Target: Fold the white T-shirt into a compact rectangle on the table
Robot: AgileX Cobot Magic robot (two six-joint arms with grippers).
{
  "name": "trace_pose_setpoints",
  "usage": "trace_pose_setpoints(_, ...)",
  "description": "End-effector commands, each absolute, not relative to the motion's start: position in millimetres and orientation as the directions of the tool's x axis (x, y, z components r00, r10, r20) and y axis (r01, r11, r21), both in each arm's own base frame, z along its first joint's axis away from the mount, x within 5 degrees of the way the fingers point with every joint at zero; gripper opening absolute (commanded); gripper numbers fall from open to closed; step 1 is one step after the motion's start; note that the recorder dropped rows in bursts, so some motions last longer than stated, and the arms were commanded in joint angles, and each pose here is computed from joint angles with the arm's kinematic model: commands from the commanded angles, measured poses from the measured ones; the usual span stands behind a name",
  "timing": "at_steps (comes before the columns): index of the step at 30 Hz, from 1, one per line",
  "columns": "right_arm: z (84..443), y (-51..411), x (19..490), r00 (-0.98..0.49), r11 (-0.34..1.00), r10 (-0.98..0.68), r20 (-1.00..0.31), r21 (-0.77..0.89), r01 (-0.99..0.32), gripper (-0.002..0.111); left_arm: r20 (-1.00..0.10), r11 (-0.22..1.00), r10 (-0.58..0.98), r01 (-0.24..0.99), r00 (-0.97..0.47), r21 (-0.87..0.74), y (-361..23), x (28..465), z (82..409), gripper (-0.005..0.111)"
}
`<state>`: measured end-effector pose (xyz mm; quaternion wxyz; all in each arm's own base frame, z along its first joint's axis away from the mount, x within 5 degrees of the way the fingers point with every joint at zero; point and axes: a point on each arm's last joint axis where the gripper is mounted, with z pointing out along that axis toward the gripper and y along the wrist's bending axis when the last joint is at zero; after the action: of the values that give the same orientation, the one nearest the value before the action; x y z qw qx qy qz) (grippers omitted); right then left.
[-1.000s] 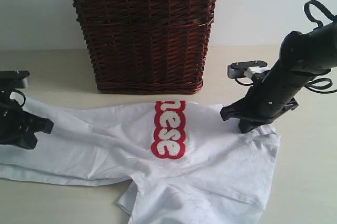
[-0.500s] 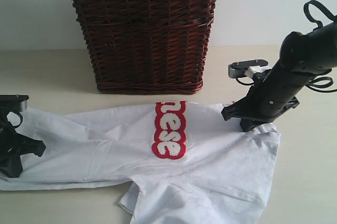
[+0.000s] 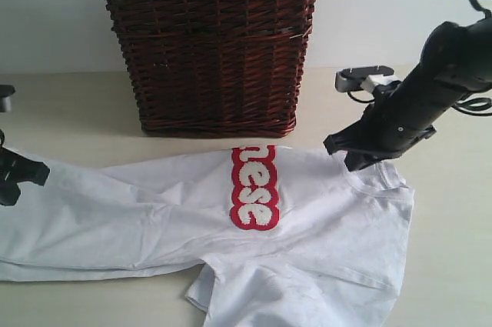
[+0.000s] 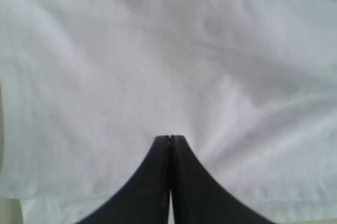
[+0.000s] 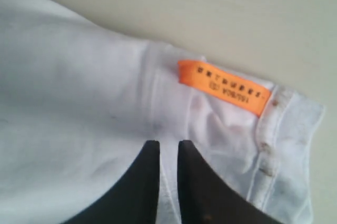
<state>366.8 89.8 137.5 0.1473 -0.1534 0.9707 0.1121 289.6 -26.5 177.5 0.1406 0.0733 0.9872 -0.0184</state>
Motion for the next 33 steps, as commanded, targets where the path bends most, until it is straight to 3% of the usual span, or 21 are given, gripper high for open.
trace_pose_setpoints(1,182,92,360,-0.873,0.905,-0.275,-0.402,0.198,-0.376,0.025,-0.361,0.990,0.127,0.140,-0.924,-0.009,-26,289,194,0.000)
trace_pose_setpoints(7,228,92,332,-0.842,0.849,-0.373,-0.389,0.222,-0.479,0.031,-0.546,0.993,0.073,0.114,-0.834,-0.042,-27,278,234,0.000)
trace_pose_setpoints(10,252,94,313,-0.799,0.805,-0.399,-0.450,0.245,-0.540,0.030,-0.645,0.988,0.040,0.126,-0.763,-0.088,-30,264,256,0.000)
trace_pose_setpoints(16,272,126,256,-0.646,0.652,-0.553,-0.527,0.210,-0.729,0.036,-0.797,0.944,-0.031,0.244,-0.603,-0.221,-44,219,299,0.000)
trace_pose_setpoints(19,268,142,227,-0.583,0.571,-0.649,-0.489,0.193,-0.798,0.043,-0.857,0.918,-0.046,0.317,-0.513,-0.238,-50,194,318,0.000)
trace_pose_setpoints(27,229,175,150,-0.447,0.377,-0.835,-0.322,0.258,-0.890,0.043,-0.938,0.888,-0.095,0.397,-0.333,-0.230,-48,129,341,0.000)
trace_pose_setpoints(33,201,187,133,-0.374,0.361,-0.891,-0.256,0.097,-0.927,0.043,-0.978,0.895,-0.169,0.397,-0.125,-0.205,-37,80,344,0.000)
